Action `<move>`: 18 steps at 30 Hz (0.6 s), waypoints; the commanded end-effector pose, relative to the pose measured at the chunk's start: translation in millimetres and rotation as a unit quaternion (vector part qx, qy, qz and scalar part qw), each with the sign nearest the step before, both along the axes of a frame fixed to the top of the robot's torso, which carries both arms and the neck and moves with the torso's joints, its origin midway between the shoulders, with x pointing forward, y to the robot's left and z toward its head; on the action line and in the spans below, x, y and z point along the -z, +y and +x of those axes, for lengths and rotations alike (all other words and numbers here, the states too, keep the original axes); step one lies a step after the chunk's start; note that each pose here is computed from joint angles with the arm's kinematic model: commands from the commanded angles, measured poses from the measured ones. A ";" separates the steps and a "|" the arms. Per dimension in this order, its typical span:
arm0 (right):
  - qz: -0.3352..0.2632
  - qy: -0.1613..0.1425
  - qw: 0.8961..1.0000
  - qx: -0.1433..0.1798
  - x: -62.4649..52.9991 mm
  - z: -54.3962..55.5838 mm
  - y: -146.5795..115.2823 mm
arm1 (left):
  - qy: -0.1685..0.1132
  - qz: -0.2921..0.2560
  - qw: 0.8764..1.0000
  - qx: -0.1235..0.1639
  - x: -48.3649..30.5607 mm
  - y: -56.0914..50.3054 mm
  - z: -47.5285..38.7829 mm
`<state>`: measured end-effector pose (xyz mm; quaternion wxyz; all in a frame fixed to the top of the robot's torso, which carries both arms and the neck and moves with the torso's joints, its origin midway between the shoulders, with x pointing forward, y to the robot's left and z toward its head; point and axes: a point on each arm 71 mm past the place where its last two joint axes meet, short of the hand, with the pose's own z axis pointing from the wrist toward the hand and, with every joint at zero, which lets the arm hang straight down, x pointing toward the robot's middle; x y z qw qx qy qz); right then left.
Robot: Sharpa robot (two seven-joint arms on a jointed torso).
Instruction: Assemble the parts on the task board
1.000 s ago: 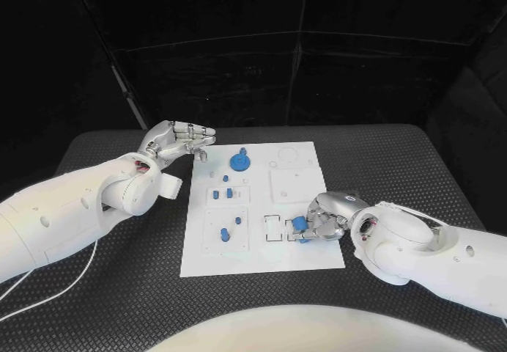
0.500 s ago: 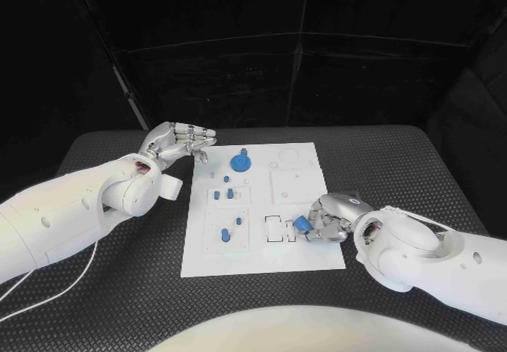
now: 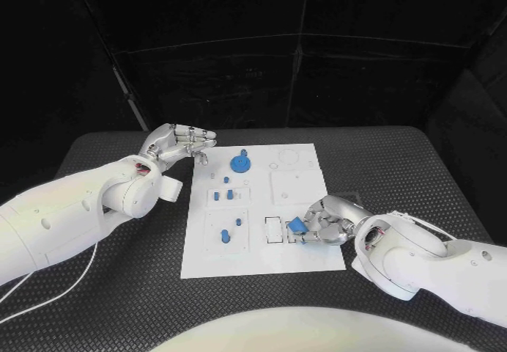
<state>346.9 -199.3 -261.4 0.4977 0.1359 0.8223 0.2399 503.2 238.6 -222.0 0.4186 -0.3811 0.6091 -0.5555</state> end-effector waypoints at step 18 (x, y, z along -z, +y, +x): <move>0.038 -0.010 0.999 -0.007 0.4 5.4 30.6 | 0.003 -0.005 1.000 0.009 -0.5 -3.3 -0.2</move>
